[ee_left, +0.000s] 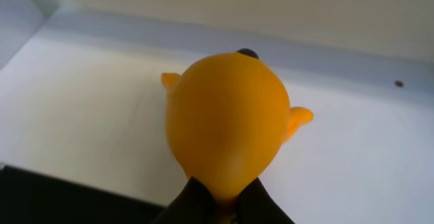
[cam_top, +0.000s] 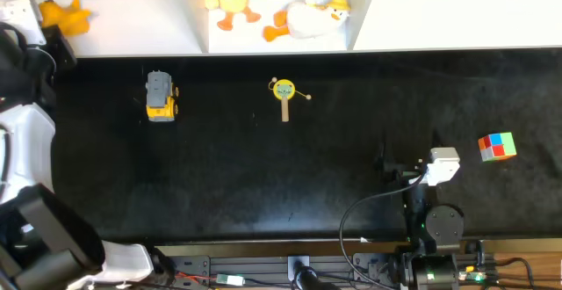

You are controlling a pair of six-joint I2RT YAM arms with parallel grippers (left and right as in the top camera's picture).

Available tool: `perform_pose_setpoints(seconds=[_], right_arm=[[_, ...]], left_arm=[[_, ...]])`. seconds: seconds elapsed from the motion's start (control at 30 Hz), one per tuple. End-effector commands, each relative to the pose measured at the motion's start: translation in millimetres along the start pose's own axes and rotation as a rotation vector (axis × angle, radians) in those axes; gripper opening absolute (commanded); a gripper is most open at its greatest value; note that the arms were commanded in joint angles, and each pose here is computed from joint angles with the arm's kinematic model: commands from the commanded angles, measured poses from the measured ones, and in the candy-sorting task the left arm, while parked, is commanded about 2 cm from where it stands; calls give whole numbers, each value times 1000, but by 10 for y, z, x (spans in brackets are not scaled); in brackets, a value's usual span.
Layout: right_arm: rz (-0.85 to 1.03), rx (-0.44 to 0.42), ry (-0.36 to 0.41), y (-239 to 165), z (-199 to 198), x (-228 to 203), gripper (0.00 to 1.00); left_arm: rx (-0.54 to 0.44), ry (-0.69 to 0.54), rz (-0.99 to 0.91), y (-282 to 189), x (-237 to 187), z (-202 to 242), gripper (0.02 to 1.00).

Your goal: Store Toys

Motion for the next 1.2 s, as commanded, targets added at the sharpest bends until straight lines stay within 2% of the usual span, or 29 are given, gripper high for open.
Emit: perform_pose_setpoints(seconds=[0.03, 0.47, 1.2], right_arm=[[0, 10, -3, 3, 14, -33, 996], [0, 10, -3, 3, 14, -33, 996], [0, 10, -3, 3, 14, -33, 996]], left_arm=[[25, 5, -9, -159, 97, -8, 88], [59, -4, -57, -459, 257, 82, 86], [75, -22, 1, -244, 89, 177, 86]])
Point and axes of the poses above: each gripper's point midway between its finger pads, its own y axis out along the fingers, its own z axis along the line the jaws close on, x = y × z, the point moved 7 cm from there along -y, back along the fingers, and after that the axes turned 7 degrees about -y, right-handed, at the moved point
